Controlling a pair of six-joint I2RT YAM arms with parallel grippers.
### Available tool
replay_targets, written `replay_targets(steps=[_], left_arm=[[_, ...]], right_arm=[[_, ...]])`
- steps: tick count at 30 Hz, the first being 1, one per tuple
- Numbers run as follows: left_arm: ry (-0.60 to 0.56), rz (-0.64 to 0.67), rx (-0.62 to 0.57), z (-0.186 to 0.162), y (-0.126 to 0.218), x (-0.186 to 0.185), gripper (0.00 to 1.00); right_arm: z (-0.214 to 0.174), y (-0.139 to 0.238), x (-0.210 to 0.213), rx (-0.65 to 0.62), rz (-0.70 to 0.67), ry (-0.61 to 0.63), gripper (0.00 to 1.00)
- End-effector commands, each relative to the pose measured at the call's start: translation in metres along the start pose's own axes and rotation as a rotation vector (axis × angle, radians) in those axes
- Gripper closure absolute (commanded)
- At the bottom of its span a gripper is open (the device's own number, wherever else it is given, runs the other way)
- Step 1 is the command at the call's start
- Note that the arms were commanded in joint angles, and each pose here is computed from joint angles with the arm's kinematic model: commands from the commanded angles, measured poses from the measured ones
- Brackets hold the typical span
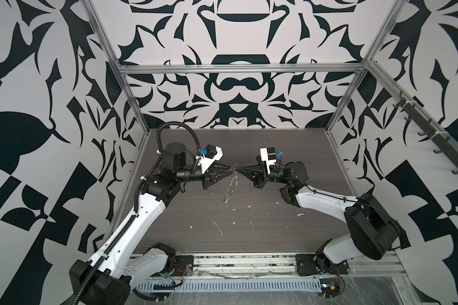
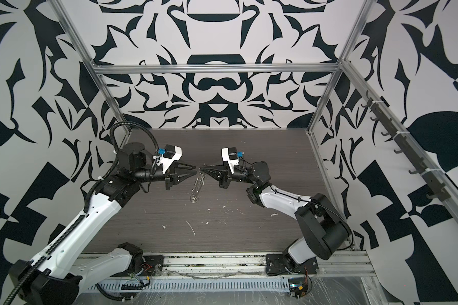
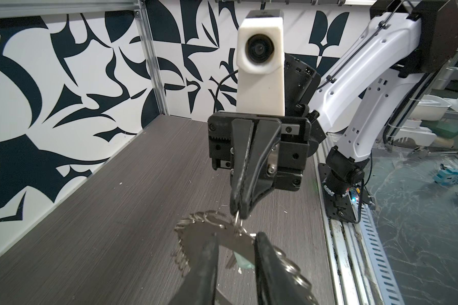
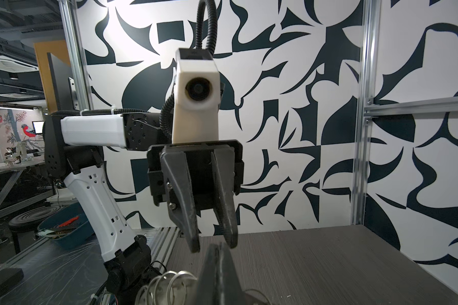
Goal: Remove the keys from the keyring
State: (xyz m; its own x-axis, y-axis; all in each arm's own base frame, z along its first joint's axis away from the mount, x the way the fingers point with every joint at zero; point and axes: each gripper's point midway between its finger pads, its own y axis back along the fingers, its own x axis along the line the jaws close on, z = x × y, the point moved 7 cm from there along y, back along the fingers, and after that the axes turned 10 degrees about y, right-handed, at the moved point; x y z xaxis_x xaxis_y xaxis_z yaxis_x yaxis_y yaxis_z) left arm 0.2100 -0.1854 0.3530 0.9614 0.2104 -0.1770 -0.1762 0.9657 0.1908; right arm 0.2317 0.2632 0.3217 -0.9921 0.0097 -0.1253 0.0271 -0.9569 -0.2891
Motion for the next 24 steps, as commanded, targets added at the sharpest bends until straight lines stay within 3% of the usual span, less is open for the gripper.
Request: replay_targets(steps=[1,19,22,24], left_arm=[[0.011,-0.044,-0.011,-0.0008,-0.0027,0.0004,0.73],[0.007,-0.058,-0.016,0.0034,-0.0053,-0.0002,0.86],[0.003,-0.054,-0.017,0.0033,-0.0047,-0.0006,1.0],[-0.006,-0.046,-0.015,0.0029,-0.0037,-0.0011,1.0]], right_arm=[[0.0345,-0.0055,0.0021,-0.098,0.014,0.107,1.0],[0.0355,-0.014,0.0044,-0.103,0.046,0.104,1.0],[0.0351,-0.0143,0.0041,-0.103,0.047,0.104,1.0],[0.0342,-0.0138,0.0043,-0.1,0.05,0.099,1.0]])
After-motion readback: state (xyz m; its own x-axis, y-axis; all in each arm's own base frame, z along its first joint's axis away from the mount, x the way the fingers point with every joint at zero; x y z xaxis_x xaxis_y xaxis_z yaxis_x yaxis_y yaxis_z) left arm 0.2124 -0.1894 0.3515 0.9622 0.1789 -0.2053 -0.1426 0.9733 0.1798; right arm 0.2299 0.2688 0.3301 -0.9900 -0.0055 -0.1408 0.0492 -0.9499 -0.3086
